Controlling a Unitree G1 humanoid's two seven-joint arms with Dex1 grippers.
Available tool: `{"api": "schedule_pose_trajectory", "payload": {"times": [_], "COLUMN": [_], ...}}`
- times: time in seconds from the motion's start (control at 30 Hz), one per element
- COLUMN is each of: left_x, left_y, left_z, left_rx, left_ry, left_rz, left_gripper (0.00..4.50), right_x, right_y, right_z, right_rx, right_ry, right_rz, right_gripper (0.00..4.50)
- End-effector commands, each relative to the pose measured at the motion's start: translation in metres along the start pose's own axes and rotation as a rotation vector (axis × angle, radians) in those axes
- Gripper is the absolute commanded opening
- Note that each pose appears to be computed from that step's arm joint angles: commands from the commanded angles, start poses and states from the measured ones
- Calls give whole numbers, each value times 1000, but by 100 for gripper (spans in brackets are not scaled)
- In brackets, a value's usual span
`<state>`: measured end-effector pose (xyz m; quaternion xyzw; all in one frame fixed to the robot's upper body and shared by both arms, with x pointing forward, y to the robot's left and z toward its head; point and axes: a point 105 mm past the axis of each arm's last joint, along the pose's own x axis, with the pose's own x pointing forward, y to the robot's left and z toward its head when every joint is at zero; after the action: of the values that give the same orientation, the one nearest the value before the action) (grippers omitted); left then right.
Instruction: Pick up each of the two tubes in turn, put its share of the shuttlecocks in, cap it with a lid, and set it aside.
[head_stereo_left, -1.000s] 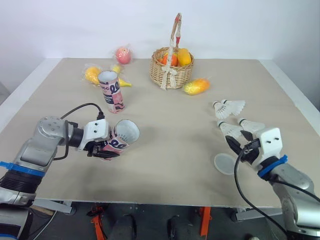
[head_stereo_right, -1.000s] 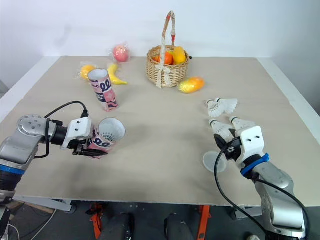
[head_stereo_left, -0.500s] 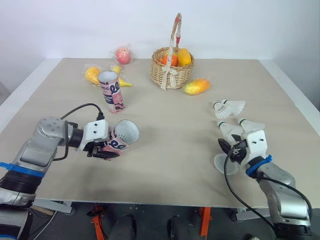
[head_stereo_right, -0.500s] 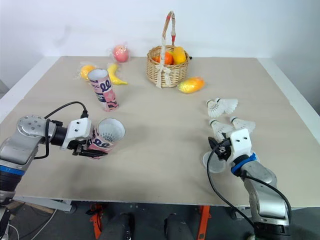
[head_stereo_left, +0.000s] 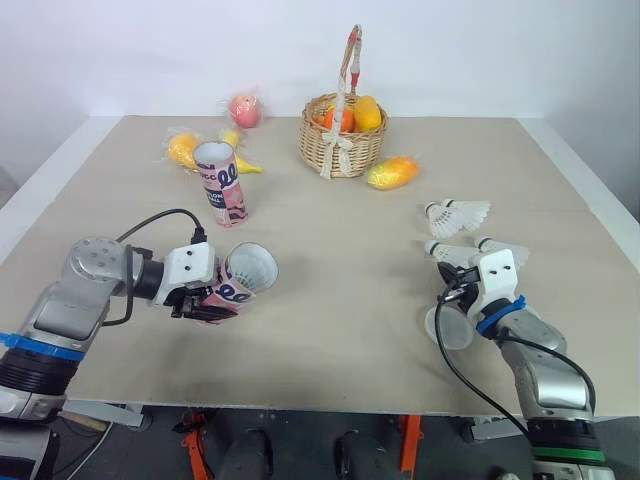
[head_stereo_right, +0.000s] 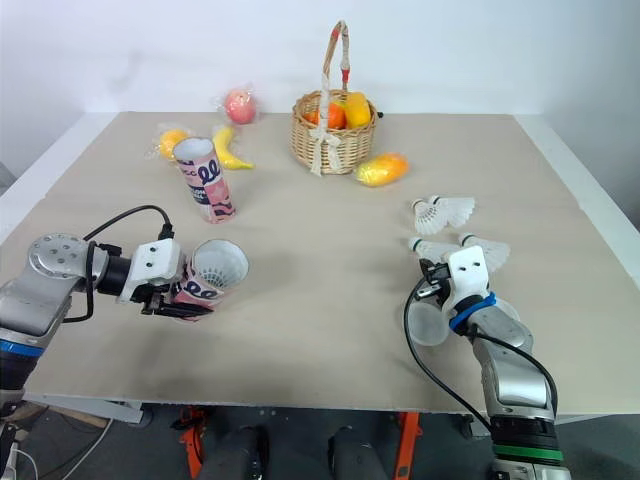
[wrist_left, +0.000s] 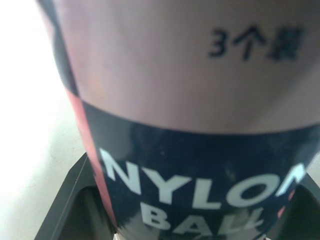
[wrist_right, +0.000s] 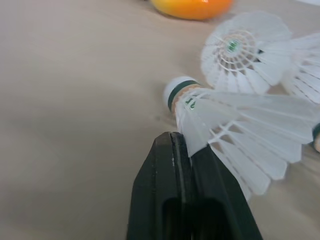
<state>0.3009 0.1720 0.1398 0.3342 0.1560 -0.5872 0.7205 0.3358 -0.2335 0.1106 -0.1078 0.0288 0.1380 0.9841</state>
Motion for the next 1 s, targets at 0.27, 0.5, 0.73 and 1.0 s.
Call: {"api": "schedule_pose_trajectory", "payload": {"times": [0.27,0.5,0.73,1.0], "left_x": [10,15,18,14], "left_y": [-10,-4,-3,-7], "left_z": [-7,-5,-1,-4], "left_rx": [-32,-22,-15,-30], "left_ry": [10,5,0,4], "left_rz": [-74,-86,-93,-74], "left_gripper": [287,287,287,287], "right_x": [-19,-38,-2,2], "right_y": [36,136,182,201], "right_z": [107,129,166,156], "right_rx": [-260,-612,-837,-1033], "right_ry": [-261,-296,-452,-462], "right_rz": [301,915,1092,1245], "right_gripper": [1,1,1,1]}}
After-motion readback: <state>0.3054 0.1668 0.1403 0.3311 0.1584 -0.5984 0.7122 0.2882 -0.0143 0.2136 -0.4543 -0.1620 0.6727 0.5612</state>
